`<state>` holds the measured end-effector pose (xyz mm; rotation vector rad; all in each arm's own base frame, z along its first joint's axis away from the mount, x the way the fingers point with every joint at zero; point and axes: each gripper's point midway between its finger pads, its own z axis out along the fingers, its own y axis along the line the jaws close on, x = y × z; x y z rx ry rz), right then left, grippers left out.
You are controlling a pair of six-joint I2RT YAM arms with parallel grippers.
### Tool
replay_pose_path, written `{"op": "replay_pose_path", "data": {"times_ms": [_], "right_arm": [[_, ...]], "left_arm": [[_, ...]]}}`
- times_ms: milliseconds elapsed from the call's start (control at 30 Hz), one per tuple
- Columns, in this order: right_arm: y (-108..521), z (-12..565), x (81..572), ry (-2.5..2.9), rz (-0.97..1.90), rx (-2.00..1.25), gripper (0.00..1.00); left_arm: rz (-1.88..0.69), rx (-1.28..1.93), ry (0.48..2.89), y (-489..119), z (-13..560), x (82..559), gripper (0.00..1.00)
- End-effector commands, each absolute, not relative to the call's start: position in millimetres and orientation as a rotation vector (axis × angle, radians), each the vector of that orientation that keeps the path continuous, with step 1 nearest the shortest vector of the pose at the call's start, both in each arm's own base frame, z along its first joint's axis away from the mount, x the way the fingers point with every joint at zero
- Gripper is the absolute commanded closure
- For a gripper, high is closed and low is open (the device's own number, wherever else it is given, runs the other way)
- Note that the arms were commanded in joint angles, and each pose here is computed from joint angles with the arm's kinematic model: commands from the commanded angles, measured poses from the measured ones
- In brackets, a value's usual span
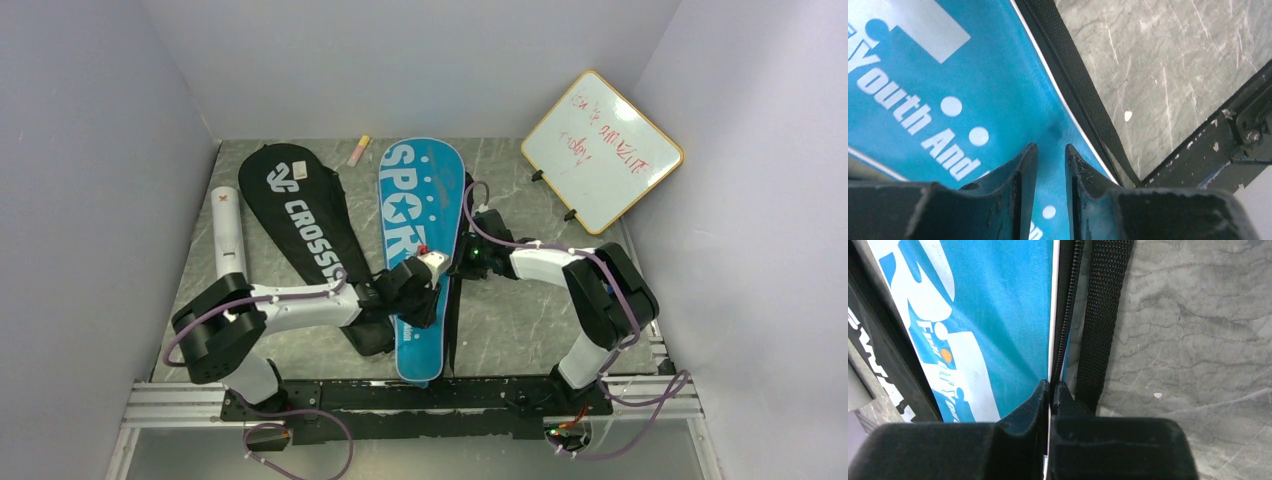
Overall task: Pack up the badminton gear
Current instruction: Pick up the racket bag from the center of the board.
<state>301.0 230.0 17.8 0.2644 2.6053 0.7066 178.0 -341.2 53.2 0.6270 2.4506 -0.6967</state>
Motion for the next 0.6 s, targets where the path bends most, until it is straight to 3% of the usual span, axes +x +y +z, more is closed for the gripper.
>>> {"op": "replay_pose_path", "data": {"times_ms": [0,300,333,400,433,567], "right_arm": [[234,34,316,2.537,0.708,0.219,1.00],[239,110,300,2.383,0.851,0.139,1.00],[239,116,297,2.374,0.861,0.137,1.00],[239,125,292,2.364,0.877,0.146,1.00],[240,130,290,2.357,0.893,0.150,1.00],[249,150,280,2.323,0.987,0.171,1.00]], "left_arm": [[-0.702,0.689,2.400,-329,73,170,0.66],[-0.642,0.702,2.283,-330,119,166,0.38],[-0.630,0.702,2.280,-333,122,165,0.32],[-0.574,0.686,2.272,-337,126,163,0.11],[-0.547,0.674,2.264,-341,130,163,0.05],[-0.454,0.622,2.247,-351,136,157,0.04]]}}
